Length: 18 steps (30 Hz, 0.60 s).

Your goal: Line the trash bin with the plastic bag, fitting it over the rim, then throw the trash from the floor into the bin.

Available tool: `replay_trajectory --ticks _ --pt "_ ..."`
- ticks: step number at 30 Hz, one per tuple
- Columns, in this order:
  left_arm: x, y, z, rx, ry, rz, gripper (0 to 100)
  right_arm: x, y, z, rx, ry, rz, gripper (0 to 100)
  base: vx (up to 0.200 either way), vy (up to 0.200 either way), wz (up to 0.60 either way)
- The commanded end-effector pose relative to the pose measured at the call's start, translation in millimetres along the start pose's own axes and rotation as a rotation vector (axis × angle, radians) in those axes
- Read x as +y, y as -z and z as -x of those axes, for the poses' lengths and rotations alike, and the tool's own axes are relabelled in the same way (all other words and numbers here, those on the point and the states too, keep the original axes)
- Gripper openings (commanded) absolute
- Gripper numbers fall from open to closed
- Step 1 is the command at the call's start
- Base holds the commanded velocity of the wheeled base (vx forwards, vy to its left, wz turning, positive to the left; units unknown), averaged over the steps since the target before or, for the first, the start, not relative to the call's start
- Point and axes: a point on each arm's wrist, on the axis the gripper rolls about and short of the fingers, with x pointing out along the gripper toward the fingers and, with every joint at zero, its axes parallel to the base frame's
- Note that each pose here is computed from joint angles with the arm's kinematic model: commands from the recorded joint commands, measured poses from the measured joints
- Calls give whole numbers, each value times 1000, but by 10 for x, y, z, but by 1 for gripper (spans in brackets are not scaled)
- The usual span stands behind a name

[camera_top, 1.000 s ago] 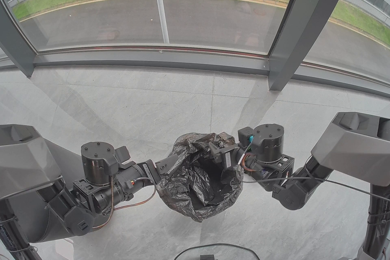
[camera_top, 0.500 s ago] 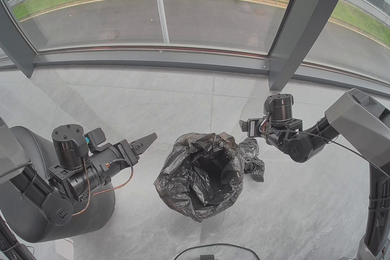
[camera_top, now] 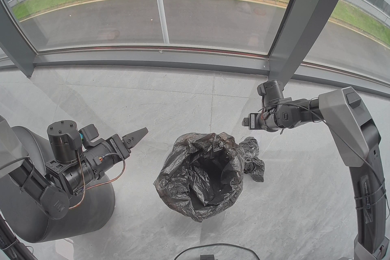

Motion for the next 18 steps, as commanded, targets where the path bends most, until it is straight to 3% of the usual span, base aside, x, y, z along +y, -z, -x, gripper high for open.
replay_trajectory --ticks 1,18 --pt "191 -26 -90 3 -42 33 100 -151 542 -641 228 51 13 100 0 0 0" --pt "258 5 -117 21 -53 43 100 -93 1223 -1026 393 73 66 100 0 0 0"
